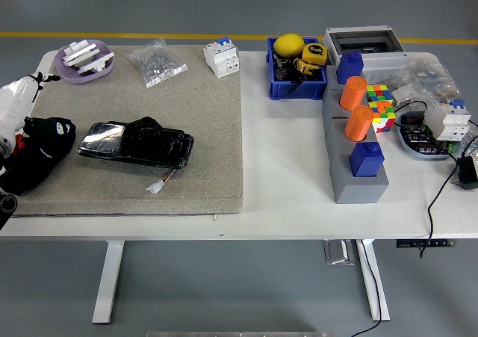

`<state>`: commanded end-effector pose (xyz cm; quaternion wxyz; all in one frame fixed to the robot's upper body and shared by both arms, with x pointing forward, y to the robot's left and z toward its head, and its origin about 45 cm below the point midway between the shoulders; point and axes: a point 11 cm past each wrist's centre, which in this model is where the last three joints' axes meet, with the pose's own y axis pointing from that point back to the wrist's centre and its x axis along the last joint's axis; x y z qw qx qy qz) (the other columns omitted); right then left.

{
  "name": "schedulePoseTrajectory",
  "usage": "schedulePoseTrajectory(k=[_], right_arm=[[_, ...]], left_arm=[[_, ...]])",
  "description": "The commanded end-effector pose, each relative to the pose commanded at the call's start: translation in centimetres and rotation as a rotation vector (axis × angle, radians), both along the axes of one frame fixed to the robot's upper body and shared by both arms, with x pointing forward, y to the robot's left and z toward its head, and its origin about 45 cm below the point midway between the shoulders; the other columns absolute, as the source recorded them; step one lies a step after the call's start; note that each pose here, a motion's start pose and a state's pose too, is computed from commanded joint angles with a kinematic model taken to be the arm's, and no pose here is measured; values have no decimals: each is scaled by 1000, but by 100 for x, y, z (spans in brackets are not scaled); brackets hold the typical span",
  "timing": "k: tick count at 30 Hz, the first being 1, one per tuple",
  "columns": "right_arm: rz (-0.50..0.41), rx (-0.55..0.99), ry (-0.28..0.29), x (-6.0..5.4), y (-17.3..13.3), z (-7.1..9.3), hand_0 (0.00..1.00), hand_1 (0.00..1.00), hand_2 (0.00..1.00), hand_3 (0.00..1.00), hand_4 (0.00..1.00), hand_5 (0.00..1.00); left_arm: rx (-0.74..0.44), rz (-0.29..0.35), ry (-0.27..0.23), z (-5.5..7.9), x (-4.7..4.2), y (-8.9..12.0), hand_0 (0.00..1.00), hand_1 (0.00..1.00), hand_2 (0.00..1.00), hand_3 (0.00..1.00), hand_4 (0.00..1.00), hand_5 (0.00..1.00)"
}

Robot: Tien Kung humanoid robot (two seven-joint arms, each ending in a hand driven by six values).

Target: Pick the rag up,wipe the panel,place it on the desk

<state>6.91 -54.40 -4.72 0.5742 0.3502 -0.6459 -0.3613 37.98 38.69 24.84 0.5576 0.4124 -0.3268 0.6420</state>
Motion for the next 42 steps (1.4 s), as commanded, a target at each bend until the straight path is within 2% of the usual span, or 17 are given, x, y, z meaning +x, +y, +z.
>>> schedulePoseTrajectory(k=[8,15,21,25,42], right_arm=[[8,10,15,-43,35,-29,743,592,603,558,959,478],[15,20,32,-80,55,-46,743,592,601,557,959,478],[35,39,60,-113,87,-69,745,592,606,558,959,476],[50,41,74,-111,82,-65,746,593,608,558,960,474],[34,44,72,-148,89,-75,747,595,612,558,961,475]], left_arm=[[-230,24,-51,-54,-36,-197,589,736,782,761,896,193],[-389,-20,-96,-132,-70,-454,583,733,776,735,887,195],[-586,-30,-169,-138,-69,-548,600,736,774,725,881,193],[-667,-47,-181,-132,-56,-577,592,733,765,708,880,192],[-664,-34,-159,-243,-97,-531,589,727,760,678,871,191]])
